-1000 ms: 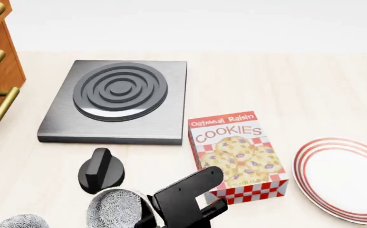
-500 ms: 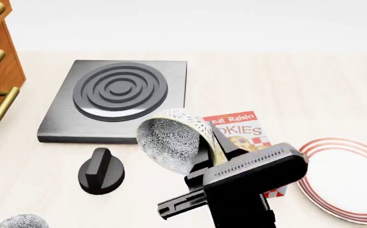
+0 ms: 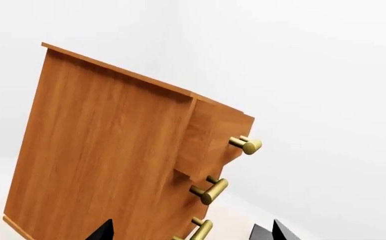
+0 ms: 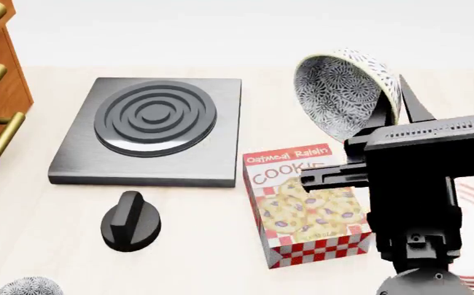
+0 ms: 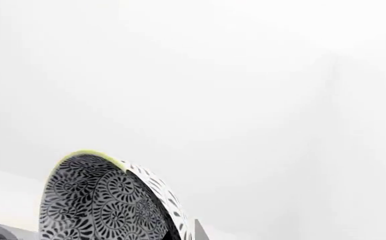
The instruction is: Pick the akita bowl from table center and place it on the plate.
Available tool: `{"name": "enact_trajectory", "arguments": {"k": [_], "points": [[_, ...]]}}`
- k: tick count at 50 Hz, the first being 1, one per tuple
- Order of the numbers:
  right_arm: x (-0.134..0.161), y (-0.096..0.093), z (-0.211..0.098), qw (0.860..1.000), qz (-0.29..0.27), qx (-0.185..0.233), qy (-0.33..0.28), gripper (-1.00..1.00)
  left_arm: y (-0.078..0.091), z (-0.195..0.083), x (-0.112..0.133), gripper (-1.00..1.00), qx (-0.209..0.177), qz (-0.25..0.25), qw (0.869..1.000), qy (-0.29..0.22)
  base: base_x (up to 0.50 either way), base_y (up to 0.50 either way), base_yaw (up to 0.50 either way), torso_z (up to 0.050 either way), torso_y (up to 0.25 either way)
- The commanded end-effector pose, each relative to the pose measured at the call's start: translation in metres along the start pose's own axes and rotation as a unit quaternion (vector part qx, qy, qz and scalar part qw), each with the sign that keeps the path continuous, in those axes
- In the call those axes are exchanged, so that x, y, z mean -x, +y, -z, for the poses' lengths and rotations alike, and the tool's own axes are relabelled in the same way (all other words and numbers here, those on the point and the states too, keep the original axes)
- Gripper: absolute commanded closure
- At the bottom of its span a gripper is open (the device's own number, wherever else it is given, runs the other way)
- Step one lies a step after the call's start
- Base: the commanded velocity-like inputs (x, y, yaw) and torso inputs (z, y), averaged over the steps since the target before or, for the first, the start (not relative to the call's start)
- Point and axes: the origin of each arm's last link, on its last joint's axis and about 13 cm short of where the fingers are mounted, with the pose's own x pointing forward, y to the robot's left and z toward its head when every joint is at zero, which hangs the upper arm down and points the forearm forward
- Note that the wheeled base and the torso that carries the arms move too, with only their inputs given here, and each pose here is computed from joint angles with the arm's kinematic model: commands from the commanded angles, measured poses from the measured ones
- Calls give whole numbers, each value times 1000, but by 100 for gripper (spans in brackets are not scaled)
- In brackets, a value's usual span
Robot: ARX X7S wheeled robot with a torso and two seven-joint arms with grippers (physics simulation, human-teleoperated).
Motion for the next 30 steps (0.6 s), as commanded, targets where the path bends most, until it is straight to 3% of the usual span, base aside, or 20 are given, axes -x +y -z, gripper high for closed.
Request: {"name": "enact_trajectory", "arguments": {"k": [1, 7, 18, 28, 30], "points": [[-24, -25, -6, 996, 62, -25, 61, 100, 1, 2, 0, -100, -1, -3, 1000, -2, 0, 0, 0, 0, 0], [-33, -27, -1, 990, 28, -63, 122, 100, 2, 2, 0, -100, -1, -4, 1000, -2, 0, 0, 0, 0, 0], [-39, -36, 5, 976, 15, -121, 183, 100, 2, 2, 1, -100, 0, -2, 1000, -2, 0, 0, 0, 0, 1], [-38, -43, 4, 965, 15, -175, 197, 100, 2, 3, 1, -100, 1, -1, 1000, -1, 0, 0, 0, 0, 0], [-38, -44, 5, 958, 16, -206, 200, 100, 2, 4, 1, -100, 1, -1, 1000, -1, 0, 0, 0, 0, 0]]}}
